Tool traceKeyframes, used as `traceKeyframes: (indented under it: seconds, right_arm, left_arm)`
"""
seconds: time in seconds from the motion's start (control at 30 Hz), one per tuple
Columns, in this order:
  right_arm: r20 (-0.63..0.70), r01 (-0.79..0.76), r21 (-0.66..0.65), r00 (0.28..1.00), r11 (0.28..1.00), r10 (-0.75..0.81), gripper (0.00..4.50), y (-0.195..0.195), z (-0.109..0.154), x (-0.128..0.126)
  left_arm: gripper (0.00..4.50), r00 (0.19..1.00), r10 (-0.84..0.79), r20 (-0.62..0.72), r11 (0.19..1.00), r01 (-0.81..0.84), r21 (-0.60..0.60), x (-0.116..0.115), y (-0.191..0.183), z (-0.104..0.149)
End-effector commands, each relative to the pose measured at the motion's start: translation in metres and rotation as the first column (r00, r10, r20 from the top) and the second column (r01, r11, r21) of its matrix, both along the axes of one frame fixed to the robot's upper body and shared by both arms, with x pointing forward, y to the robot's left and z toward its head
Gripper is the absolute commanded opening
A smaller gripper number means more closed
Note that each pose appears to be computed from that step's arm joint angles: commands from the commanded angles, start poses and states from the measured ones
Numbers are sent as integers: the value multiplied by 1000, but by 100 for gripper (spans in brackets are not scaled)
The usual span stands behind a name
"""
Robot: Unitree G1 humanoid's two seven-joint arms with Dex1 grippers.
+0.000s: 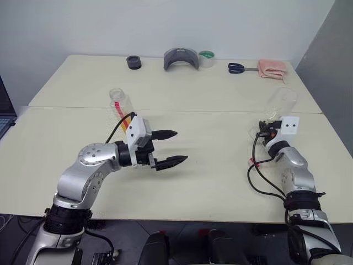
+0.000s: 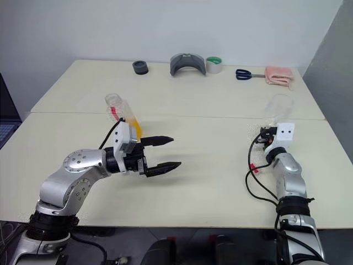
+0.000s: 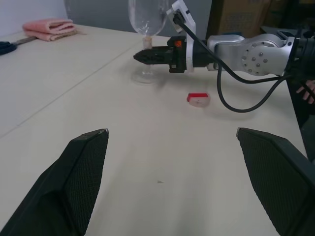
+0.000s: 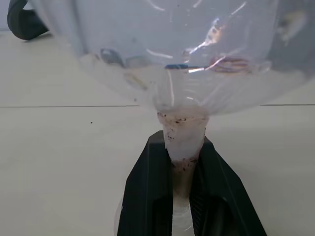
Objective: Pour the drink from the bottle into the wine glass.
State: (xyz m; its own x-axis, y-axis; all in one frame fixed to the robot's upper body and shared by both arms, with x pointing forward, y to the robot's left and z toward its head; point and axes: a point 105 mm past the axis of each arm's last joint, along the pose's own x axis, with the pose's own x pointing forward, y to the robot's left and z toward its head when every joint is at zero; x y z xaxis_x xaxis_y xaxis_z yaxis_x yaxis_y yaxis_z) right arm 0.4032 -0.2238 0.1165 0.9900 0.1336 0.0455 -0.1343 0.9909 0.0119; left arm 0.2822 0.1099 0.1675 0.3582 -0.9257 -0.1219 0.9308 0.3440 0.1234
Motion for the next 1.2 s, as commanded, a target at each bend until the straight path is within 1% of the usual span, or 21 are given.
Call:
traceKeyframes:
  seconds: [0.03, 0.07, 0.1, 0.17, 0.27, 0.33, 0.4, 0.47, 0.57, 0.67, 0.8, 0.87, 0.93, 1.03, 1.07, 1.1, 1.2]
  right_arm:
    - [142, -215, -90, 964, 972, 226, 14, 55, 47, 4]
    - [158, -287, -105, 940, 952, 301, 14, 74, 53, 3]
    - [170, -384, -116, 901, 916, 399, 14, 102, 61, 1]
    - [169, -516, -126, 830, 847, 531, 14, 140, 66, -4]
    - [143, -617, -102, 767, 780, 625, 14, 174, 63, -4]
    - [111, -670, -109, 726, 735, 679, 14, 193, 58, -2]
    - [77, -700, -123, 700, 704, 710, 14, 205, 51, 1]
    - [49, -716, -123, 687, 687, 725, 14, 213, 45, 5]
    - [4, -733, -129, 673, 667, 740, 14, 221, 33, 8]
    - [-37, -745, -147, 661, 650, 749, 14, 225, 20, 8]
    - [-73, -749, -120, 661, 651, 747, 14, 225, 5, 8]
    - [-65, -759, -100, 650, 643, 757, 86, 226, 1, 6]
    - [-67, -763, -103, 645, 638, 761, 139, 224, -2, 4]
    - [-54, -769, -93, 638, 633, 768, 239, 221, -3, 2]
    - [-42, -771, -77, 636, 632, 771, 281, 220, -2, 1]
    - [-32, -773, -64, 634, 631, 773, 312, 219, -2, -1]
    - [-6, -774, -67, 632, 630, 775, 423, 210, -2, -9]
  left_arm:
    - [450, 997, 75, -4, 997, -75, -33, -8, 12, 6]
    - [450, 991, 131, -33, 990, -132, -46, -8, 18, 2]
    - [450, 978, 207, -39, 977, -209, -35, -16, 29, -7]
    - [450, 944, 326, -59, 945, -327, -12, -36, 45, -24]
    - [450, 896, 433, -98, 901, -434, 9, -69, 55, -40]
    - [450, 838, 535, -106, 843, -537, 4, -87, 66, -46]
    - [450, 776, 624, -90, 779, -627, -4, -97, 74, -47]
    - [450, 733, 678, -54, 733, -680, -15, -104, 76, -44]
    - [450, 667, 745, -16, 666, -745, -37, -108, 83, -42]
    - [450, 630, 776, 14, 630, -775, -53, -110, 89, -41]
    - [450, 614, 789, 21, 614, -787, -50, -114, 91, -47]
    - [450, 616, 787, 16, 616, -786, -50, -115, 91, -49]
    - [450, 624, 782, 14, 623, -780, -52, -115, 91, -51]
    - [450, 627, 779, 12, 627, -778, -44, -112, 96, -56]
    - [450, 627, 779, 7, 626, -779, -36, -111, 98, -59]
    - [450, 626, 780, 2, 626, -779, -30, -111, 100, -62]
    - [450, 608, 794, -9, 608, -794, -7, -106, 113, -71]
